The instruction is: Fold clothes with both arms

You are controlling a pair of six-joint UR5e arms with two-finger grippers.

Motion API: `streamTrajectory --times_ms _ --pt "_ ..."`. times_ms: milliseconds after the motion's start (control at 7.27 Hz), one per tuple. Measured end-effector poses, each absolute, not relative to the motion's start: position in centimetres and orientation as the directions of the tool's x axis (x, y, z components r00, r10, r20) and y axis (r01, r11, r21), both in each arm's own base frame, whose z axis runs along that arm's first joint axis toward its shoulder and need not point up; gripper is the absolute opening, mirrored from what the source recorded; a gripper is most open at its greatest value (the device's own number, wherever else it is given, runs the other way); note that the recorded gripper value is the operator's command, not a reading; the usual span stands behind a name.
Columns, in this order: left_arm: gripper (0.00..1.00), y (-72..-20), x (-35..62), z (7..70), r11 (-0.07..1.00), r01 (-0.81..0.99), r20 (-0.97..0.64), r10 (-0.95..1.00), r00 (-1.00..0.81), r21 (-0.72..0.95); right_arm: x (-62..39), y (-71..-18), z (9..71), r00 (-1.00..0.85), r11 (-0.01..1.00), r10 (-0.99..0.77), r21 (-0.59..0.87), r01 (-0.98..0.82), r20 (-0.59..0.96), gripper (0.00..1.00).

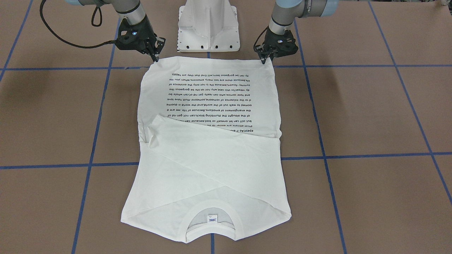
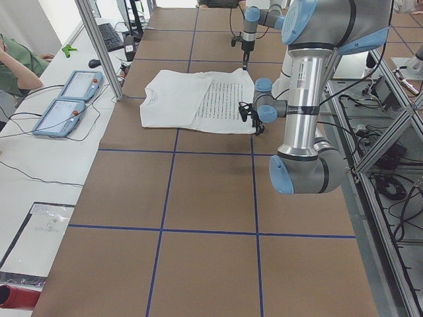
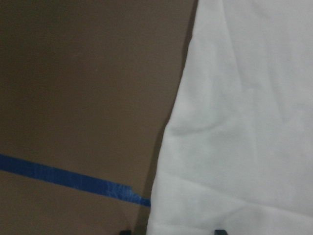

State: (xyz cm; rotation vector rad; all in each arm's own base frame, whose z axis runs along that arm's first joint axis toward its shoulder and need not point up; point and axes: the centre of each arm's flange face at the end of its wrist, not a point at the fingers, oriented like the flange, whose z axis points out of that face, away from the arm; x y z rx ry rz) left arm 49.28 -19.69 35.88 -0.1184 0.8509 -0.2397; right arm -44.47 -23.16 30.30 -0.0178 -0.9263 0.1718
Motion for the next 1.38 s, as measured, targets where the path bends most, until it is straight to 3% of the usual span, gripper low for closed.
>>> streamTrajectory --times_ms 963,1100,1375 --pt "0.38 -20.42 48.88 35.58 0.964 0.176 -0.729 -0.265 0.631 -0.198 -44.44 -23.39 30.53 0.591 0.985 0.159 -0.090 -0.144 0.791 0.00" --pt "0.32 -20.50 48.85 35.65 0.964 0.178 -0.727 -0.266 0.633 -0.198 -44.46 -23.40 30.58 0.592 0.985 0.159 -0.090 -0.145 0.790 0.00" --pt "0.04 -20.47 48.85 35.63 0.964 0.177 -0.726 -0.266 0.634 -0.198 -44.48 -23.40 30.61 0.593 0.985 0.159 -0.090 -0.145 0.789 0.00"
